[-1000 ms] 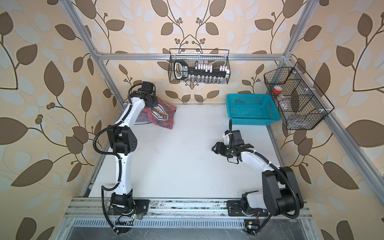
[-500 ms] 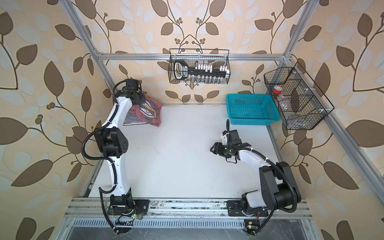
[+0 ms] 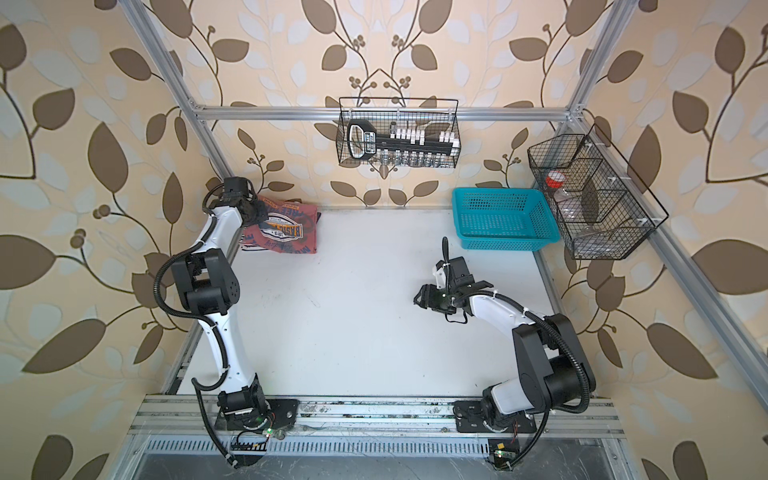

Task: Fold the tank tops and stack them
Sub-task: 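Carry the pink bundle with the left gripper onto the striped top, then lower the bundle onto the striped top and open the left gripper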

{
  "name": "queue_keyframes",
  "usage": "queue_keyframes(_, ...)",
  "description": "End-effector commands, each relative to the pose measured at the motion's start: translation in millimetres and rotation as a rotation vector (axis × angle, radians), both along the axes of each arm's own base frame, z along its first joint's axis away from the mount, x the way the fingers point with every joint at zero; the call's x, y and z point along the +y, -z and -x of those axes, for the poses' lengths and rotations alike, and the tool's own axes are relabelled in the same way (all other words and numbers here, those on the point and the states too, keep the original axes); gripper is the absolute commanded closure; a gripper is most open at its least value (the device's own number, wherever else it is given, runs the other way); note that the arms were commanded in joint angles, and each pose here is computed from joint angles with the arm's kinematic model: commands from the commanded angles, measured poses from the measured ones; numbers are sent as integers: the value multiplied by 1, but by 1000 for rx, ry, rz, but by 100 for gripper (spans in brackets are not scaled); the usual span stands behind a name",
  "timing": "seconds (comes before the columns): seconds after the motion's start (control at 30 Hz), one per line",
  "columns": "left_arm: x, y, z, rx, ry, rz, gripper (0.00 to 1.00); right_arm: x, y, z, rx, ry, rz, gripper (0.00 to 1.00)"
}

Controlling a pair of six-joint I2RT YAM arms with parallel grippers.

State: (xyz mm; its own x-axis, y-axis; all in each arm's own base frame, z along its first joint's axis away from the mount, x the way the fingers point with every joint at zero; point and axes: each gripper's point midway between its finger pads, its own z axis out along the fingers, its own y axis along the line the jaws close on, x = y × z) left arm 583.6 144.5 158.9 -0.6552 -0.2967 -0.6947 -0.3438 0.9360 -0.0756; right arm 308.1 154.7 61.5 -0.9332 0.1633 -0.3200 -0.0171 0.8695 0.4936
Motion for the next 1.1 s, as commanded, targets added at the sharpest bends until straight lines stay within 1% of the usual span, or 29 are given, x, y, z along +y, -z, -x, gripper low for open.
queue_keyframes(0.0,2,-15,-25,-119,28,29,100,1,0,3,16,-9,40,36)
queue_keyframes(0.03,3,-7,-26,-111,28,41,100,1,0,4,18,-9,46,36)
queue_keyframes(0.07,5,-12,-32,-130,23,47,90,1,0,6,22,-10,49,36)
queue_keyframes(0.13,9,-3,-35,-124,7,65,67,0,1,8,28,-7,59,36)
queue_keyframes(0.17,12,0,-36,-125,-10,70,49,-1,0,8,27,-4,64,35)
queue_keyframes(0.2,17,3,-37,-123,-30,72,36,-1,-1,9,27,-4,66,36)
queue_keyframes(0.23,21,5,-36,-122,-48,71,32,-2,-2,9,26,-2,70,36)
queue_keyframes(0.4,56,-1,-24,-127,-152,59,22,-4,-10,8,14,0,80,35)
queue_keyframes(0.53,81,-9,-10,-140,-209,68,19,-3,-13,6,8,-5,80,35)
queue_keyframes(0.6,87,-13,-4,-150,-221,72,17,-3,-14,7,6,-7,80,35)
queue_keyframes(0.7,89,-6,7,-133,-233,78,16,-3,-17,8,-2,-15,81,35)
queue_keyframes(0.77,89,-13,12,-143,-240,87,15,-6,-23,7,-17,-18,85,35)
queue_keyframes(0.87,78,-47,18,-207,-205,104,11,-14,-38,1,-57,-7,73,34)
queue_keyframes(0.93,71,-78,21,-275,-183,121,1,-21,-51,-4,-91,-1,64,33)
queue_keyframes(1.0,60,-116,27,-356,-142,135,1,-27,-66,-7,-131,2,53,31)
queue_keyframes(1.03,54,-131,29,-388,-124,140,1,-30,-71,-8,-147,4,49,22)
queue_keyframes(1.07,48,-149,34,-424,-99,144,1,-33,-77,-8,-166,6,41,1)
